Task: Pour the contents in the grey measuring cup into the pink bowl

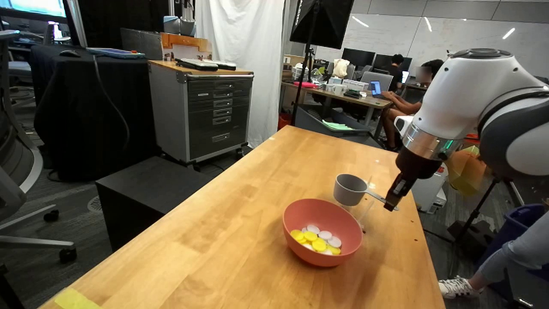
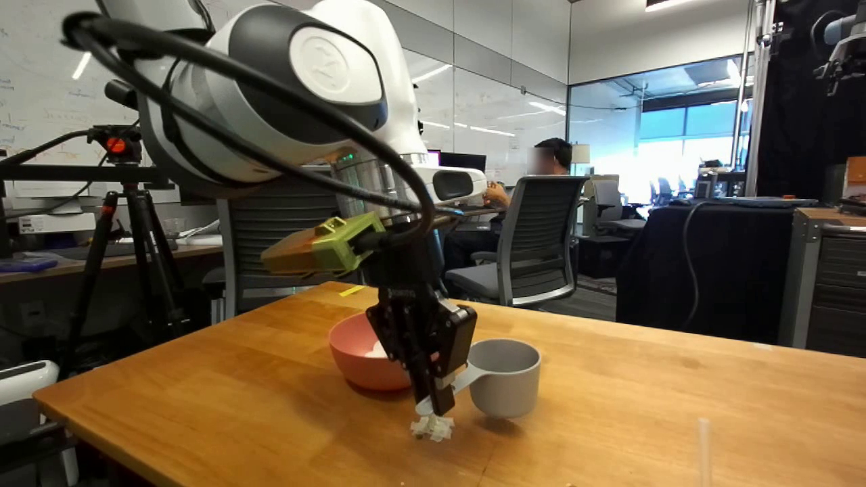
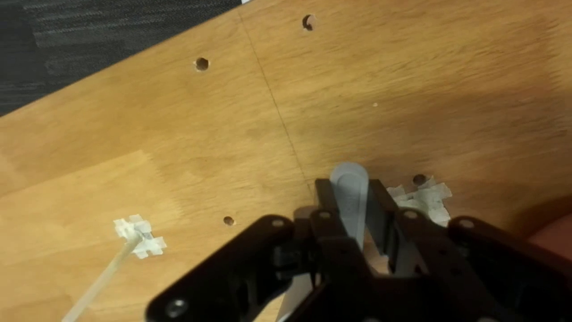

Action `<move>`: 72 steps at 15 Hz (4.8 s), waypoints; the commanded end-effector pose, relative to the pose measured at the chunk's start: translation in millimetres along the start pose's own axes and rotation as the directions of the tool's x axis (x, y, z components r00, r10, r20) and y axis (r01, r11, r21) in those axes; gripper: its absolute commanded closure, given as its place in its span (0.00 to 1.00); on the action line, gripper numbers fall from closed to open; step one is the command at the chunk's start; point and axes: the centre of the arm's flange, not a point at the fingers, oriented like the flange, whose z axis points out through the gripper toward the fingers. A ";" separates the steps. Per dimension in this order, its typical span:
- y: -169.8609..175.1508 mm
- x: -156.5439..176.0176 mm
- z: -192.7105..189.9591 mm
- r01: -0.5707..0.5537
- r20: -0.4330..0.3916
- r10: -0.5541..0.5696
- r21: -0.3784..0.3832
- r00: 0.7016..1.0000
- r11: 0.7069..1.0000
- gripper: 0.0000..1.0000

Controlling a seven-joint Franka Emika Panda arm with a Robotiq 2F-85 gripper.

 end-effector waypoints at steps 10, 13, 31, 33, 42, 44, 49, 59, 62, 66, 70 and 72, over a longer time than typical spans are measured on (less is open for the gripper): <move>-67.5 -14.8 -45.3 0.205 -0.112 -0.225 -0.168 0.968 0.964 0.94; -72.2 -21.3 -58.9 0.216 -0.150 -0.253 -0.225 0.956 0.950 0.94; -129.3 -69.7 -52.5 0.223 -0.220 -0.430 -0.605 0.876 0.764 0.94; -138.2 -72.7 -50.8 0.220 -0.217 -0.448 -0.641 0.867 0.736 0.94; -150.7 -78.3 -36.9 0.185 -0.189 -0.525 -0.794 0.830 0.580 0.94; -151.2 -78.8 -34.4 0.175 -0.187 -0.541 -0.818 0.820 0.548 0.94; -157.7 -84.7 -20.7 0.156 -0.168 -0.602 -0.880 0.781 0.448 0.94; -160.9 -90.6 7.1 0.067 -0.102 -0.698 -0.975 0.709 0.211 0.94; -157.2 -90.5 13.9 0.043 -0.066 -0.701 -0.990 0.710 0.136 0.94; -154.4 -89.8 20.3 0.004 -0.027 -0.712 -0.999 0.701 0.043 0.94; -155.4 -92.1 25.9 -0.019 -0.002 -0.716 -1.000 0.698 -0.016 0.94; -157.7 -92.4 28.1 -0.026 0.007 -0.719 -0.999 0.695 -0.035 0.94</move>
